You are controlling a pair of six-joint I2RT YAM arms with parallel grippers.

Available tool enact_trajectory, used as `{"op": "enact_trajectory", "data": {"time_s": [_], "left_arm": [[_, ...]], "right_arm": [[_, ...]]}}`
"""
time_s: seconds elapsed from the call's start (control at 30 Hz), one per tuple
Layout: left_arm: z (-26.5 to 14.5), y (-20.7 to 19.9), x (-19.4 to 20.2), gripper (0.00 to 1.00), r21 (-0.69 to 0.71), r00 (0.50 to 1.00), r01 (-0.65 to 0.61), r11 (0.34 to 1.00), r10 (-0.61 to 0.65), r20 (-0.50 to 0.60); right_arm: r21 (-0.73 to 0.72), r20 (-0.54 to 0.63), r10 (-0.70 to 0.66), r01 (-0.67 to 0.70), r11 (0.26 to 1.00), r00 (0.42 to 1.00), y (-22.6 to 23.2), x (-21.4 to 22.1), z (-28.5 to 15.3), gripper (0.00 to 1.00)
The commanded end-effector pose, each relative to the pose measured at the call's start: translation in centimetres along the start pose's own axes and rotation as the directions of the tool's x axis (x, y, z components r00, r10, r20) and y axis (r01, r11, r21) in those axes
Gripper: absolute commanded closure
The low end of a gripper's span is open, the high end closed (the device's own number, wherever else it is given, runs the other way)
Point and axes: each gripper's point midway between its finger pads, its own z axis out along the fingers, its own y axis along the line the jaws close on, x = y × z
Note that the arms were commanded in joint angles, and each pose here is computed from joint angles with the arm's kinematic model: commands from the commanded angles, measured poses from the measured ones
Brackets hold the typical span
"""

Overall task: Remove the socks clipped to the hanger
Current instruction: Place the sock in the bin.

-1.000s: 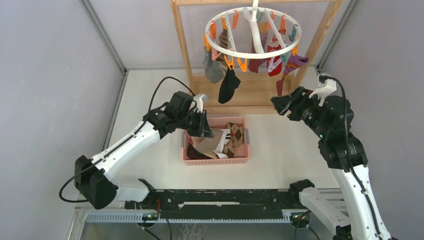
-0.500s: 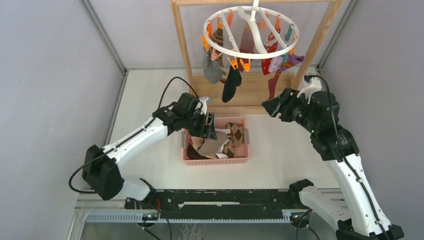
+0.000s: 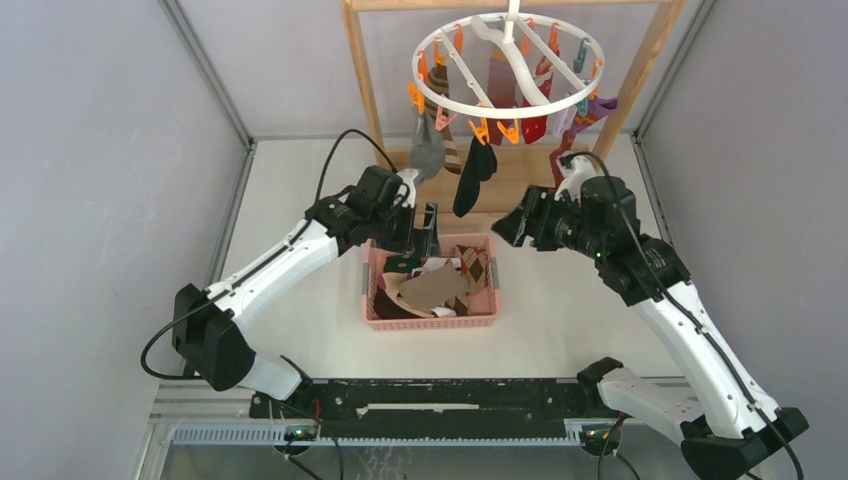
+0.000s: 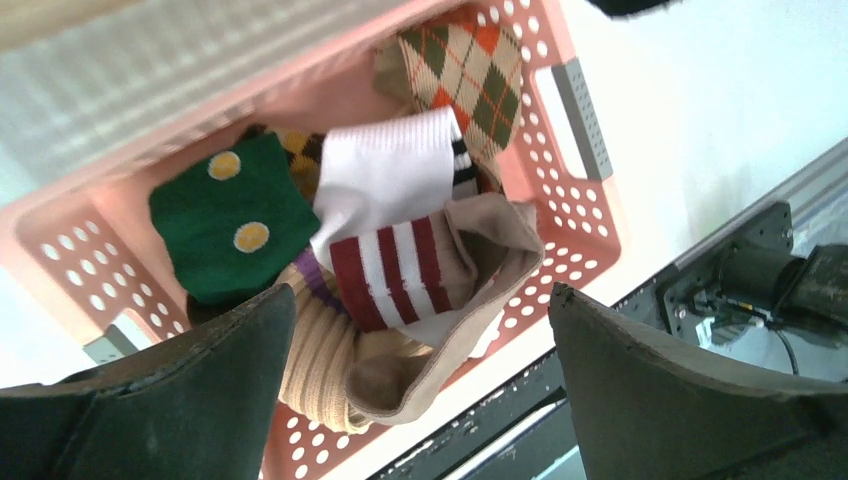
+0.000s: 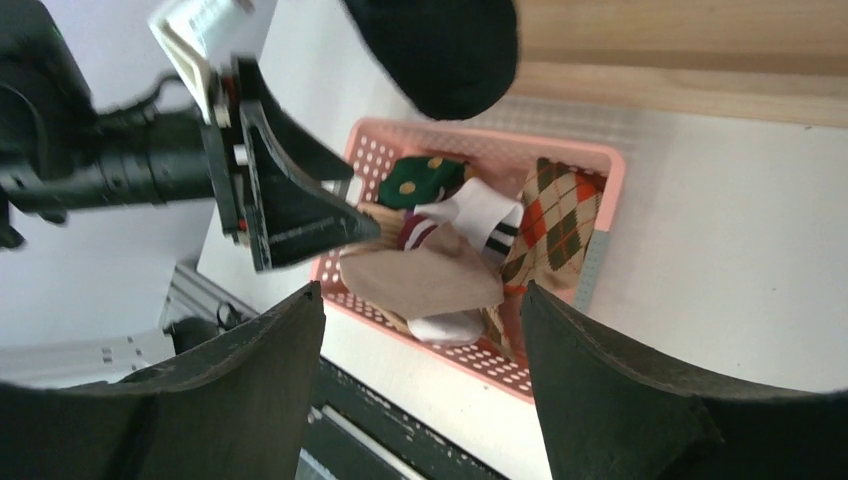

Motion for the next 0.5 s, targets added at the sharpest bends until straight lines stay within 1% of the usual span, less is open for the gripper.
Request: {"op": "enact_trajectory", "data": {"time_s": [0.0, 0.1, 0.17, 0.37, 0.47], "left_arm": [[-3.5, -1.0, -4.1, 0.0, -0.018, 0.991, -0.011, 1.0, 0.013, 0.136], [-4.6, -0.8, -4.7, 0.0, -0.045, 0.988, 0.017, 0.999, -0.01, 0.155], [-5.2, -0.5, -4.5, 0.0, -0.062, 0.988, 0.035, 0.997, -0.025, 0.153], [-6.8, 0.5, -3.2, 0.0, -0.093, 0.982, 0.078, 0.993, -0.06, 0.178], [-7.3, 1.0, -2.1, 0.0, -0.101, 0.979, 0.109, 0.989, -0.089, 0.181]], "right_arm": [[-0.05, -0.072, -0.1, 0.096, 0.994, 0.992, 1.4, 2.0, 0.8, 0.21], [-0.06, -0.128, -0.164, 0.157, 0.986, 0.978, 2.0, 3.7, 1.8, 0.21], [-0.059, -0.167, -0.21, 0.203, 0.977, 0.963, 2.2, 5.0, 2.5, 0.21], [-0.077, -0.249, -0.327, 0.317, 0.945, 0.912, 2.9, 8.1, 4.7, 0.22], [-0.068, -0.297, -0.353, 0.35, 0.934, 0.887, 2.6, 9.3, 6.2, 0.22]]}}
